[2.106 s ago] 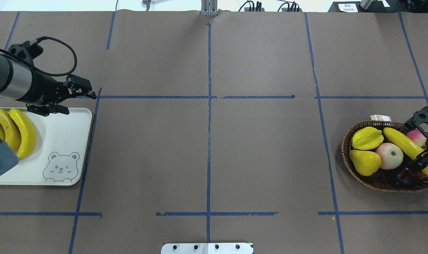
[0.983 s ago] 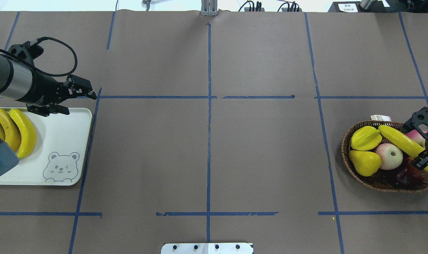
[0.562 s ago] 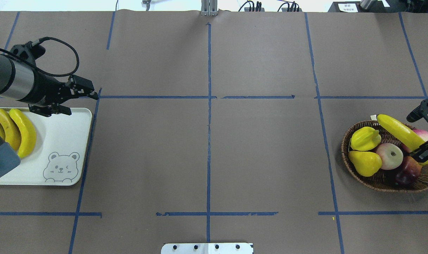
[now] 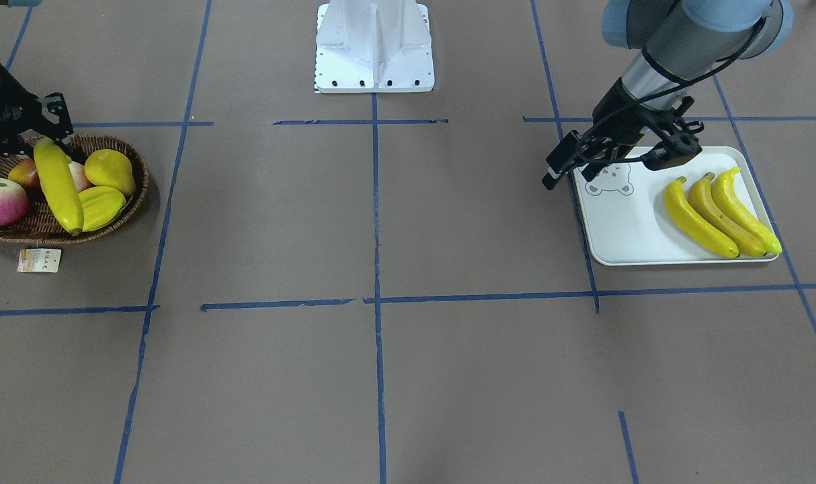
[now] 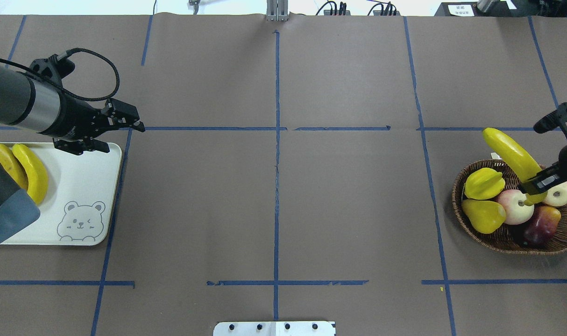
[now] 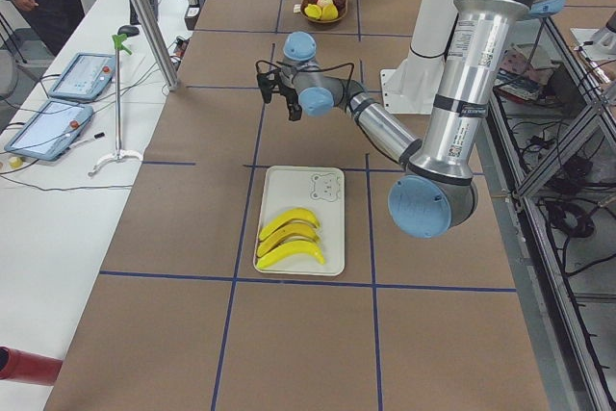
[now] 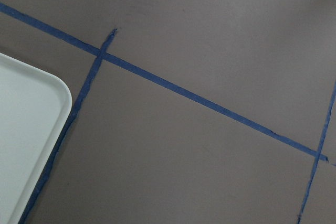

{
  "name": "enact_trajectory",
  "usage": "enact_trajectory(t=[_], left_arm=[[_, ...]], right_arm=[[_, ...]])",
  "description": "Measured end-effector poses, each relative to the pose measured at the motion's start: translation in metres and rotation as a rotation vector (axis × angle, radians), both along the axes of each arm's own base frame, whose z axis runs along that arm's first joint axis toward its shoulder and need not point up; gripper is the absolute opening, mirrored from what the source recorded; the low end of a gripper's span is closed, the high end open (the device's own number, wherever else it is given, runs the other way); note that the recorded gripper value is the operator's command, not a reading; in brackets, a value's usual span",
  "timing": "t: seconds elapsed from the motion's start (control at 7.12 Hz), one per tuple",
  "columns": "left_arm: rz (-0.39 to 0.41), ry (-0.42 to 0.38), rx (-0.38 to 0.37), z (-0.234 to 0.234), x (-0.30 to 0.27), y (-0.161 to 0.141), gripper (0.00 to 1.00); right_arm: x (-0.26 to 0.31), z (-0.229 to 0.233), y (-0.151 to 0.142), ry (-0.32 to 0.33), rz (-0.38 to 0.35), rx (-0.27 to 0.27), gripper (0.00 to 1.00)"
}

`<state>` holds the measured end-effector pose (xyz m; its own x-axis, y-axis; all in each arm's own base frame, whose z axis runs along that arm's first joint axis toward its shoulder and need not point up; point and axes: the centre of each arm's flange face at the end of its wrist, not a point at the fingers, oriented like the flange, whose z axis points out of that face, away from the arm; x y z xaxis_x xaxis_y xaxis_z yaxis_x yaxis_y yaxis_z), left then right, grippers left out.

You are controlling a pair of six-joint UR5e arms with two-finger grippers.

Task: Transfer all bananas from basket to plate

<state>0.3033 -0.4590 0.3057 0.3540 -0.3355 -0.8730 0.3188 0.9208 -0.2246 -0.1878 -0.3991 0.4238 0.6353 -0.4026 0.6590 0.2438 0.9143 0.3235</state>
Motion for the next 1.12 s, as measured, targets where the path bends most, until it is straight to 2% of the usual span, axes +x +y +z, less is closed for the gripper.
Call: enact_trajectory(t=[0.28,0.56,1.12], left_arm=[[0.006,0.032,0.0,-0.022,0.018,0.003,1.0],[-0.005,0.076,-0.023,-0.051,0.038,0.005,1.0],[-0.012,0.169,-0.09,-0.106,0.071,0.014,1.0]], right_arm=[[-0.039,-0.052,-0.008,-0.122,0.04,-0.046,0.2],[-0.096,-0.088,0.0,-0.262,0.066,-0.087,0.2],[-0.204,-0.128,0.048,-0.538,0.16,-0.104,0.2]])
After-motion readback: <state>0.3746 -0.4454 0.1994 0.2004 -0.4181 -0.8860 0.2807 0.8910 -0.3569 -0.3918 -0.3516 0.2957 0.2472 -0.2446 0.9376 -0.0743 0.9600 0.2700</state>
